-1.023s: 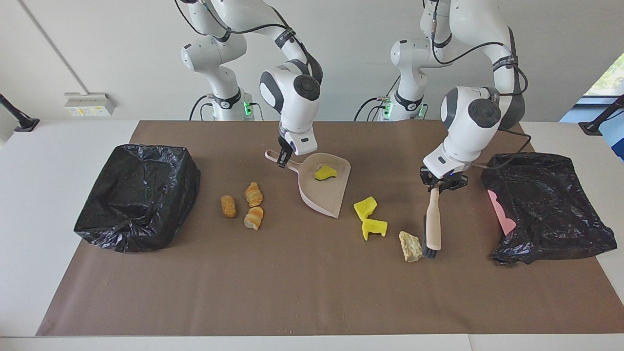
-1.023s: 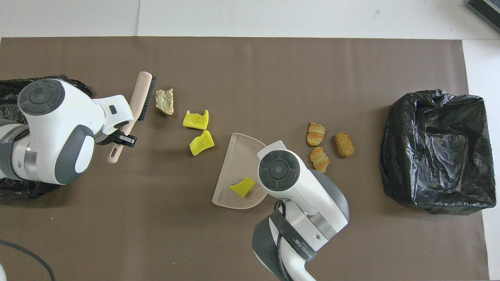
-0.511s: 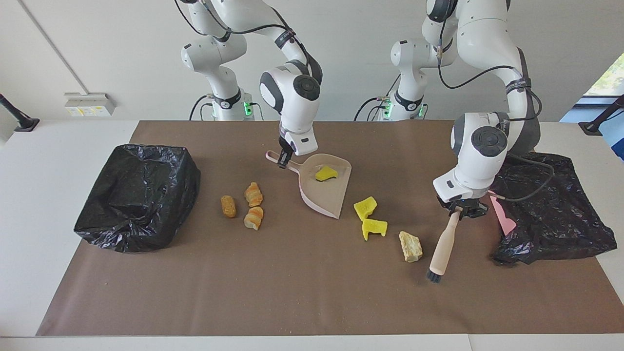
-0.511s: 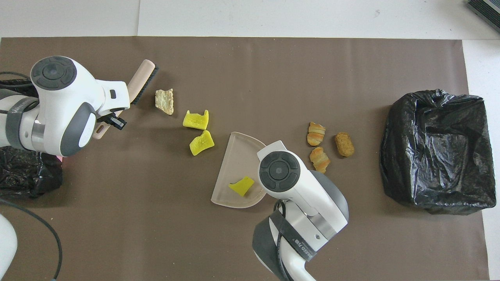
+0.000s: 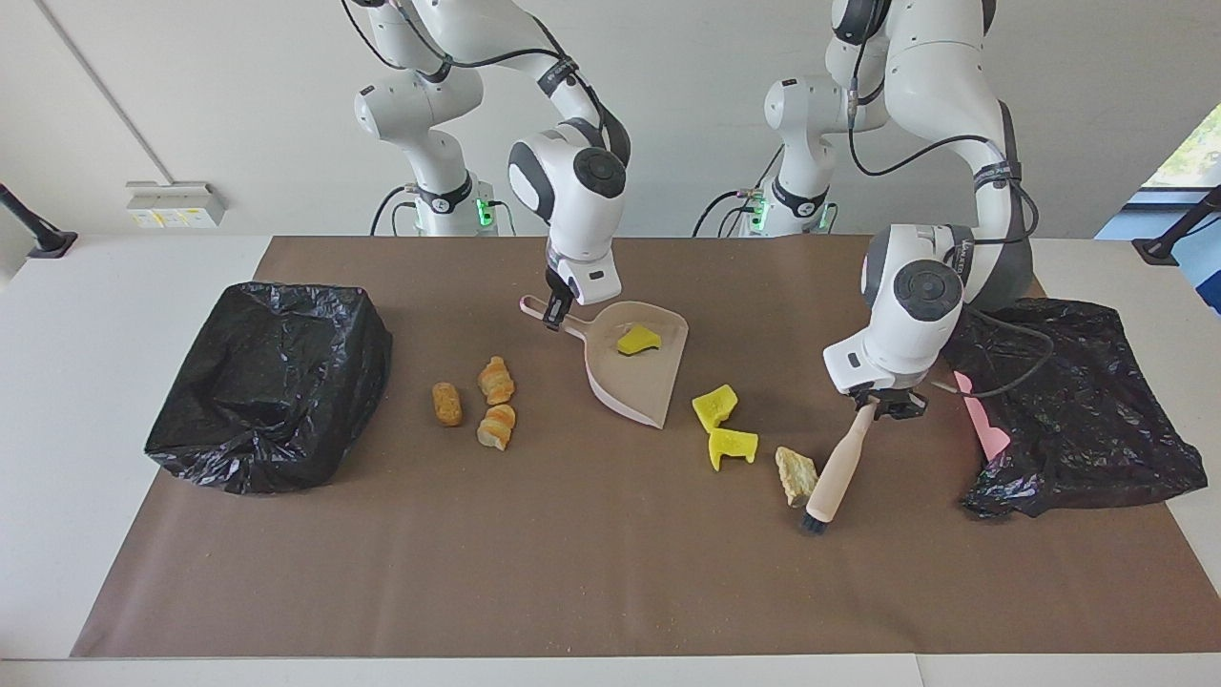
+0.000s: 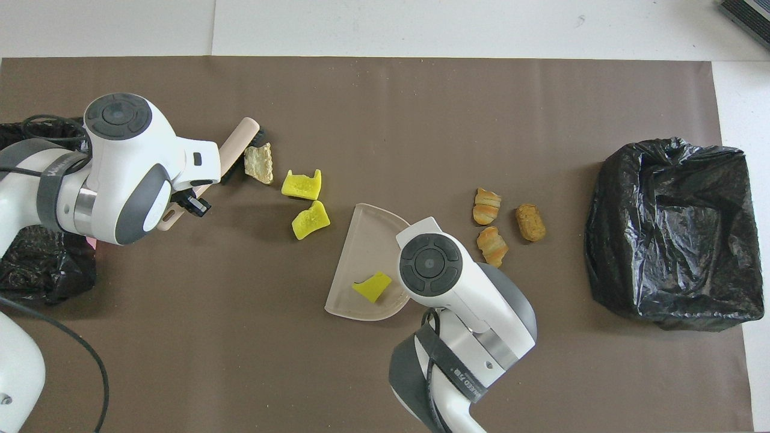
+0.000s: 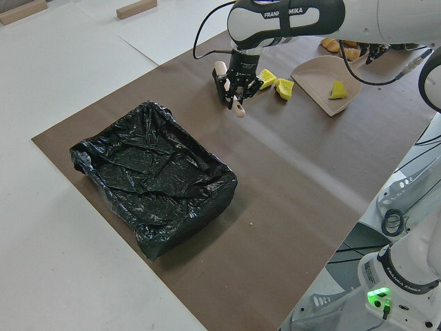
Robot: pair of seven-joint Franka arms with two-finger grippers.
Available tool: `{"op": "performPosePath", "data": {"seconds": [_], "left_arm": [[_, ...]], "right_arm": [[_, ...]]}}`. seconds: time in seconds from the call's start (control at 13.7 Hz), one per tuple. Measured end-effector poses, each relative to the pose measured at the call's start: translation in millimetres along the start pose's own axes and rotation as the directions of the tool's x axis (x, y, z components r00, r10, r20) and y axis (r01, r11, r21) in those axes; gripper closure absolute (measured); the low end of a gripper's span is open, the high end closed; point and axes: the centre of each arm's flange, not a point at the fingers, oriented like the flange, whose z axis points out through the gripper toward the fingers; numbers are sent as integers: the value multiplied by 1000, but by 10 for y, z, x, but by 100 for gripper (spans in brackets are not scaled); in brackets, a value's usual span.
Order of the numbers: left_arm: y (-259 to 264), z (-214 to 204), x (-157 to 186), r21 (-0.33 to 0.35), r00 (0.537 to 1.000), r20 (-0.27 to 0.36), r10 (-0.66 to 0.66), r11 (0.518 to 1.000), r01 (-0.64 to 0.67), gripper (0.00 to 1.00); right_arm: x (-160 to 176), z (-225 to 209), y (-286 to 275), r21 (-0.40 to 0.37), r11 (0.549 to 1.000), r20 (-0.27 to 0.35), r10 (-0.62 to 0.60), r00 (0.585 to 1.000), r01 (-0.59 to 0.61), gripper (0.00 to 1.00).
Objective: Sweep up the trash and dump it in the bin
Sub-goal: 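Sweep the pale piece and remaining sponges into the dustpan with the brush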
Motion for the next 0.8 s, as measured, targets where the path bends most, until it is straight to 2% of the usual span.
{"op": "performPosePath", "data": {"seconds": [0.44,0.66,0.8], "left_arm": [[794,-16,4,-35,993,39,116,993,-114,74],[1337,1,-122,-119,990,44,131,985,-125,74],[1683,4,-190,-163,994,59,91,983,-81,74]], "right_arm": [[0,1,0,0,1000,0,0,1000,0,69],[0,1,0,0,1000,0,0,1000,0,69],[0,1,0,0,1000,0,0,1000,0,69]]}}
